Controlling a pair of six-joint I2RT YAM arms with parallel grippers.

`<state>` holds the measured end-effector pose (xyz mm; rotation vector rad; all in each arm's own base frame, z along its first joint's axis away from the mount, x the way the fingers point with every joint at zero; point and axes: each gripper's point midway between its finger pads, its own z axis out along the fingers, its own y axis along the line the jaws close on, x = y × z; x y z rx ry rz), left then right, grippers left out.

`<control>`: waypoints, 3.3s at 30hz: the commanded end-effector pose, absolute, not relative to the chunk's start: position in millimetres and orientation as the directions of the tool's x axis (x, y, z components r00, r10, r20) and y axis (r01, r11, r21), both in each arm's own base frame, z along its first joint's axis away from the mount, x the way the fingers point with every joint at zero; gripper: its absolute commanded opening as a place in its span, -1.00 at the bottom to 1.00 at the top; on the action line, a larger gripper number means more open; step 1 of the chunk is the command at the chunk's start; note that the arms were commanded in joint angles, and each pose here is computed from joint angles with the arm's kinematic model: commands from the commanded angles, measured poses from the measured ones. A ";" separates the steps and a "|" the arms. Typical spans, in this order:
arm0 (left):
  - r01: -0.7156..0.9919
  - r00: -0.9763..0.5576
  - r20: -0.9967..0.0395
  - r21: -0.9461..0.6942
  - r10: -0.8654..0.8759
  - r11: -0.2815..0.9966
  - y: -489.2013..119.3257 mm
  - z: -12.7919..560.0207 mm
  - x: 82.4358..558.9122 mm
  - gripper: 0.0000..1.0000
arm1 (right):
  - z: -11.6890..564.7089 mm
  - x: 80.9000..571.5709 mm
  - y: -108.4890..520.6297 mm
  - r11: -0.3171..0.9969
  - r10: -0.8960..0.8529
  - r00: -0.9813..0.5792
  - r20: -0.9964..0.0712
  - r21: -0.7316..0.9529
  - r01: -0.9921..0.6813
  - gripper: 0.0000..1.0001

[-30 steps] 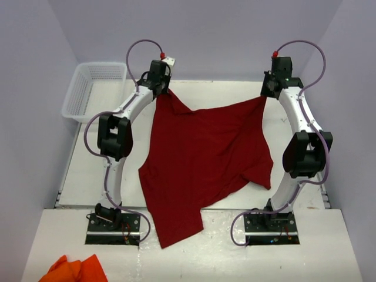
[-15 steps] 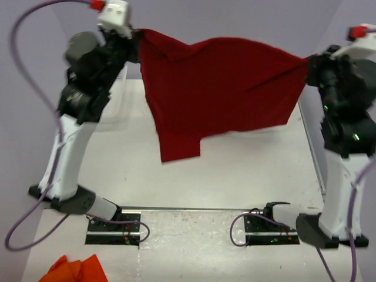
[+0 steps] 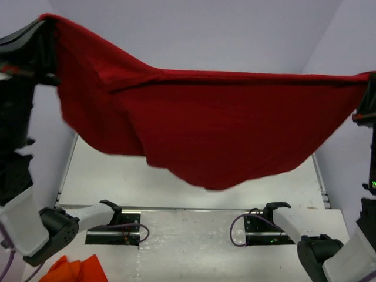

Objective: Fold and stack the t-shirts
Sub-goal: Flatten out the tshirt

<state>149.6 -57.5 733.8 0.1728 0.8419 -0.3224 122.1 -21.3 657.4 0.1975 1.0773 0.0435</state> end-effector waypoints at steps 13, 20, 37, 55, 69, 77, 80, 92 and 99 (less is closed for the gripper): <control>0.432 -0.075 -0.957 0.223 0.281 0.874 -209.8 373.4 559.8 -1.00 | 390.8 446.4 -92.7 0.923 0.063 -0.329 -0.942 -0.070 0.377 -1.00; 0.443 -0.314 -0.896 0.154 0.314 0.883 -203.3 173.7 642.6 -1.00 | 267.6 514.6 -133.1 0.897 0.145 -0.493 -0.858 -0.096 0.431 -1.00; 0.422 -0.112 -0.973 0.137 0.202 0.896 -207.0 312.6 597.7 -1.00 | 307.0 534.5 -89.5 0.941 0.100 -0.429 -0.898 -0.055 0.334 -1.00; 0.453 0.514 -0.837 0.080 -0.186 0.888 -117.3 680.4 206.4 -1.00 | 623.4 191.6 9.2 0.995 0.100 0.257 -0.961 0.096 -0.026 -1.00; 0.319 0.061 -0.962 0.273 0.268 0.908 -211.0 473.7 448.4 -1.00 | 448.2 379.8 32.7 0.984 -0.089 -0.236 -0.968 -0.122 0.131 -1.00; 0.382 -0.291 -0.875 0.264 0.386 0.886 -192.5 245.7 567.0 -1.00 | 268.8 494.6 -23.3 0.959 -0.049 -0.577 -0.815 -0.199 0.200 -1.00; 0.364 -0.353 -0.842 0.278 0.408 0.889 -178.5 182.2 589.3 -1.00 | 223.0 514.9 -48.1 0.955 0.031 -0.630 -0.776 -0.164 0.249 -1.00; 0.394 -0.270 -0.890 0.247 0.368 0.885 -191.2 164.9 619.7 -1.00 | 187.2 567.8 -93.6 0.927 0.071 -0.634 -0.770 -0.185 0.327 -1.00; 0.361 -0.204 -0.917 0.254 0.342 0.897 -192.6 212.5 607.8 -1.00 | 208.1 576.4 -95.7 0.924 0.078 -0.591 -0.803 -0.164 0.344 -1.00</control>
